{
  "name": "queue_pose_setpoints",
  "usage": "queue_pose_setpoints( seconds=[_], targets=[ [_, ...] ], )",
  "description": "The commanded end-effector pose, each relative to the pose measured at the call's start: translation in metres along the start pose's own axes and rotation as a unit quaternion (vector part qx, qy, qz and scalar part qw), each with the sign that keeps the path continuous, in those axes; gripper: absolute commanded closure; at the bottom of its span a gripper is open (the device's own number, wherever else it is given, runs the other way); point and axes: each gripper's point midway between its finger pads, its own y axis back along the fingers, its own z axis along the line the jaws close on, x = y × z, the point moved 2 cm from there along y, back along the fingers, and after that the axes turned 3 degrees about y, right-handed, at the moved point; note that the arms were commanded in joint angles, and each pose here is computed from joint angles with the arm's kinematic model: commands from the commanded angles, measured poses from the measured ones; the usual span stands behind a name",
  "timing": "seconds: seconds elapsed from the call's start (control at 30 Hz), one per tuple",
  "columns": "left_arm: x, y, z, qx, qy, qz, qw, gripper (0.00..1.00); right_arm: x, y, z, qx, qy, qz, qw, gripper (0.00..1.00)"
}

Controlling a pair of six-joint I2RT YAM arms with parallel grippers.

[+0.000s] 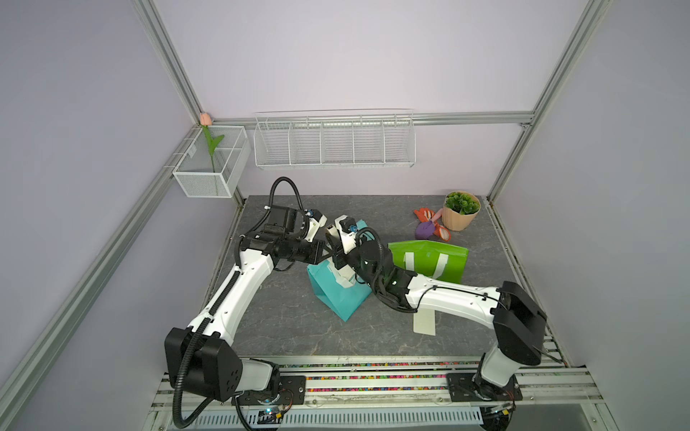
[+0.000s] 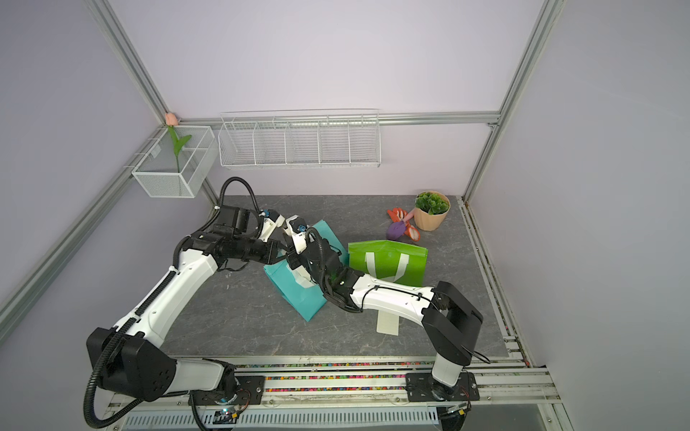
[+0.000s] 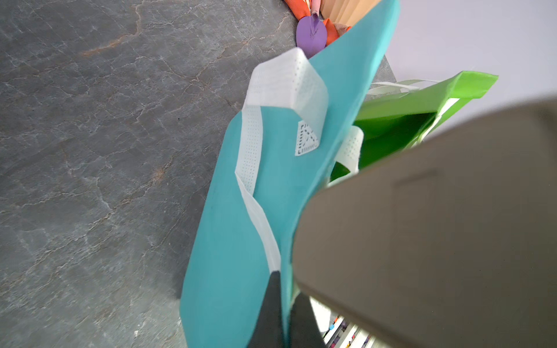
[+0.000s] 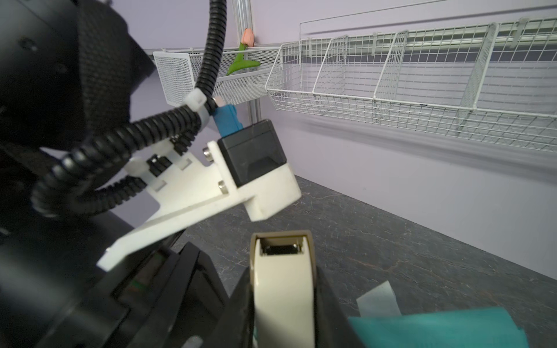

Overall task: Staple the receipts to the bags
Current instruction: Place the stapler in the takeout bag.

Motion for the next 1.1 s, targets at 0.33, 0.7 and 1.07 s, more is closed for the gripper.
queue_pose_setpoints(
  seconds=[0.33,0.7,1.07],
  targets=[
    [-0.011,0.012,-0.003,0.001,-0.006,-0.026,1.000,1.00,0.018,0.001,-0.004,0.019,0.011,0.006,1.000,0.93],
    [-0.009,0.009,-0.007,0.005,-0.031,-0.019,0.999,1.00,0.021,0.001,0.012,-0.028,0.004,0.032,0.999,0.63],
    [-0.005,0.010,-0.008,-0.021,-0.094,0.002,0.995,1.00,-0.015,0.053,-0.006,-0.127,0.186,0.141,0.964,0.11]
  ],
)
